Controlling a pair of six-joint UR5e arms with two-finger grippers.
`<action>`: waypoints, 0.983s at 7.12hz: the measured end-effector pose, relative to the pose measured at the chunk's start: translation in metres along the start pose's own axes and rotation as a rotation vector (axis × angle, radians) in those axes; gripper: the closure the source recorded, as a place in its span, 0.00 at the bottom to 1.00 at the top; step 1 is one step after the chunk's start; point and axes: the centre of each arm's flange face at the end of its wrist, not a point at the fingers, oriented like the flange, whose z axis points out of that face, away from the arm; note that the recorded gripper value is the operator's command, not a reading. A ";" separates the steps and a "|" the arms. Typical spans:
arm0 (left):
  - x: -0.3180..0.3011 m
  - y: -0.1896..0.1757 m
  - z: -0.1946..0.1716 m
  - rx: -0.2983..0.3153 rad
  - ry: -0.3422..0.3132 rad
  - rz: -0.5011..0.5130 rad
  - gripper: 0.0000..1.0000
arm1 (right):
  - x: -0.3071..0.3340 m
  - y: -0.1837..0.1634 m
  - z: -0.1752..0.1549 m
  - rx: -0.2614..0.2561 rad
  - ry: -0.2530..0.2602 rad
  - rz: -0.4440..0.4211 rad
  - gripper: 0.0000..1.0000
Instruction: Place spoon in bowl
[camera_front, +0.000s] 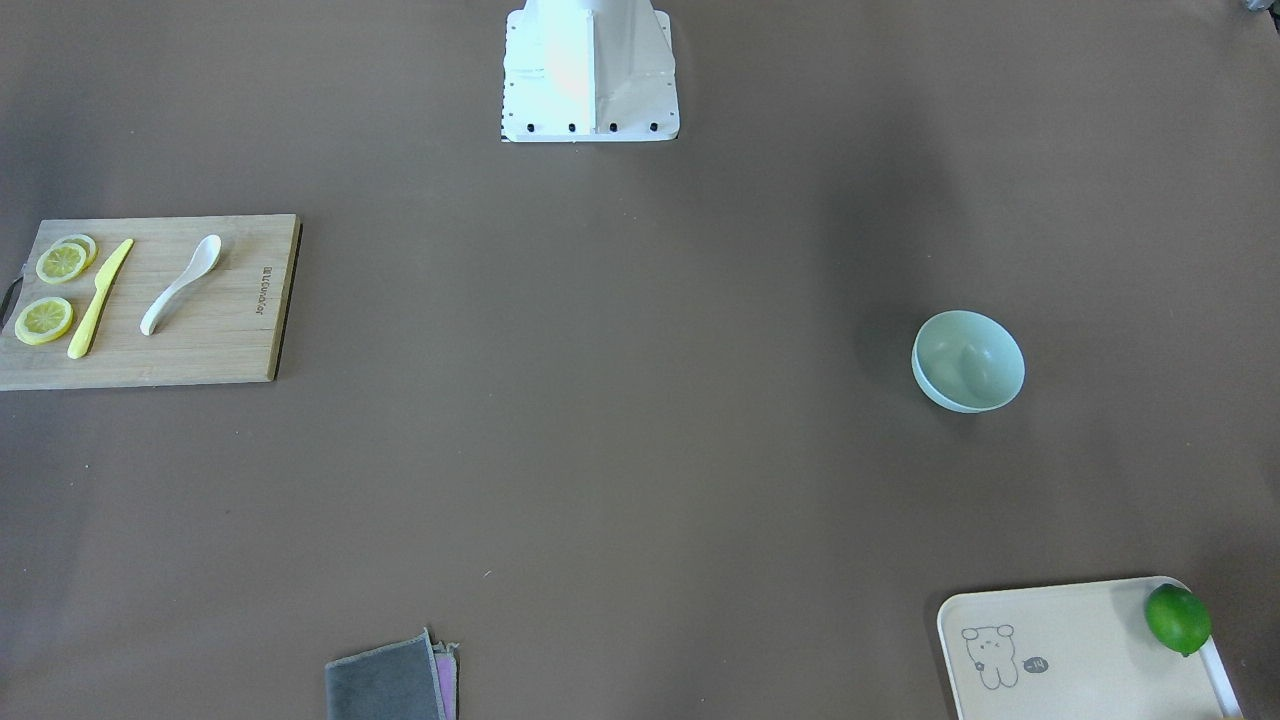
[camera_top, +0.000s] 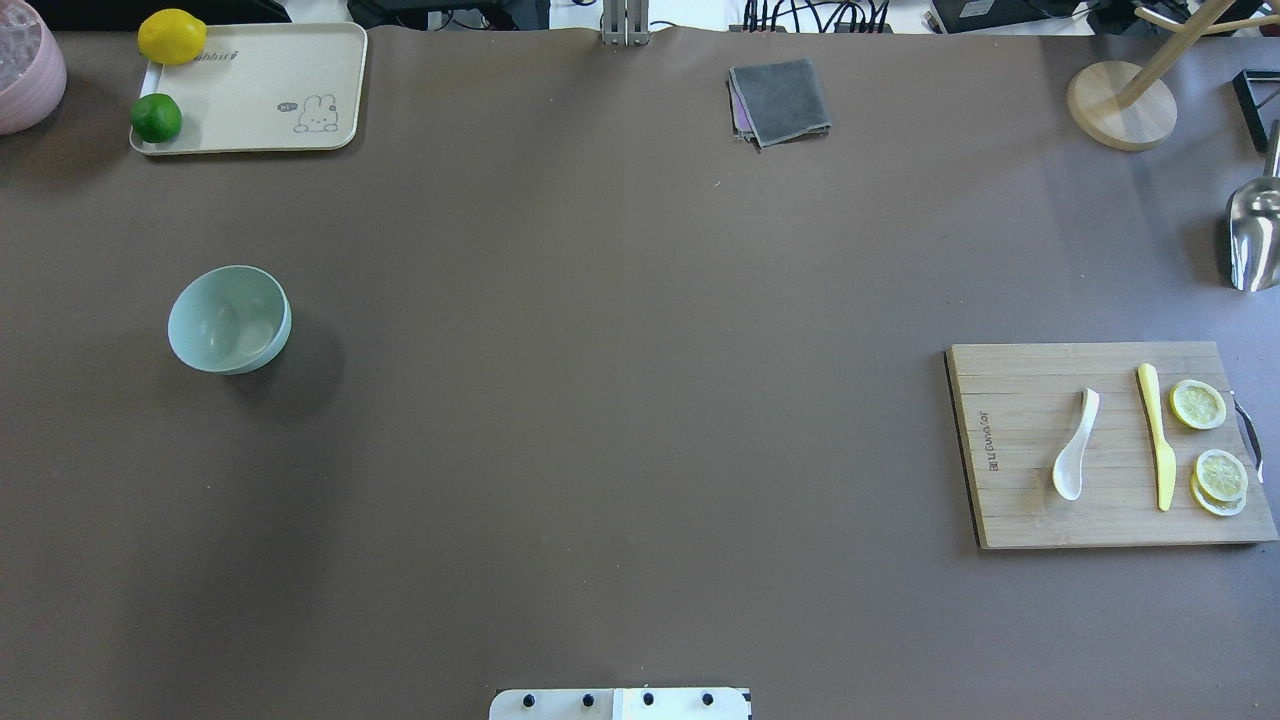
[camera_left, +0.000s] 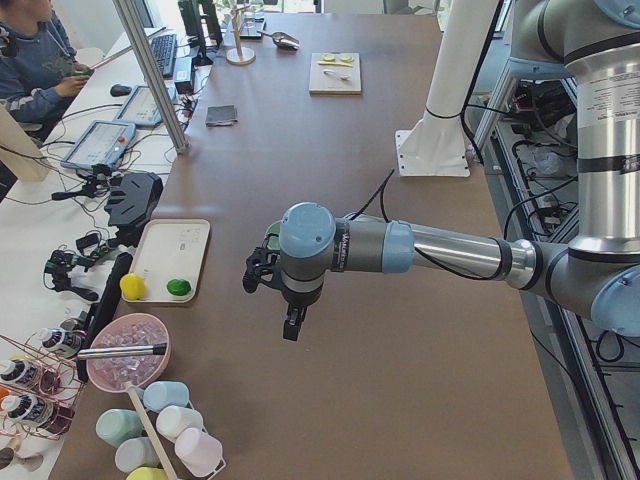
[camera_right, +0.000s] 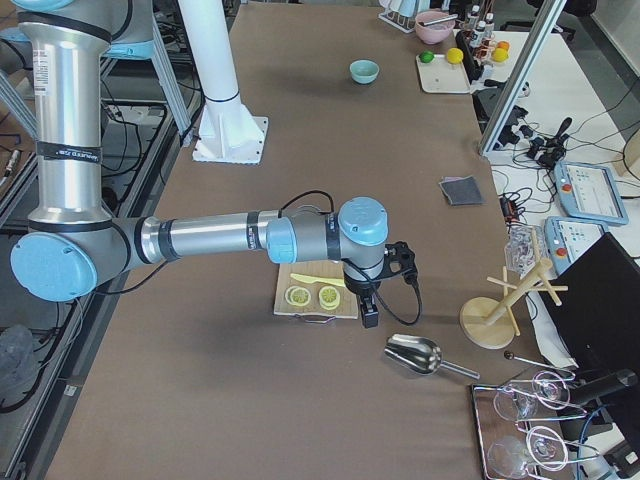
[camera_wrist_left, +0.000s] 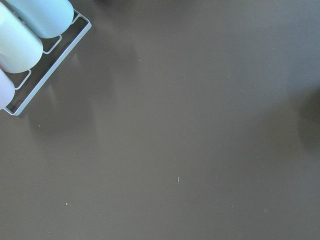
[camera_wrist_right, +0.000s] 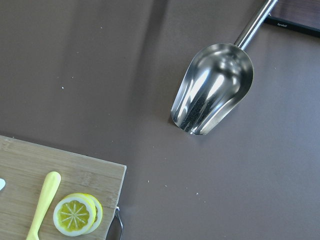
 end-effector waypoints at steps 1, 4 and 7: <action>-0.001 0.002 0.000 0.004 0.005 -0.001 0.02 | 0.000 0.000 0.002 -0.005 0.007 -0.001 0.00; -0.004 0.009 0.001 0.016 0.015 -0.002 0.02 | -0.003 -0.003 0.001 -0.001 0.005 -0.005 0.00; -0.006 0.010 0.003 0.014 0.016 -0.007 0.02 | -0.002 -0.003 0.001 0.003 0.000 0.000 0.00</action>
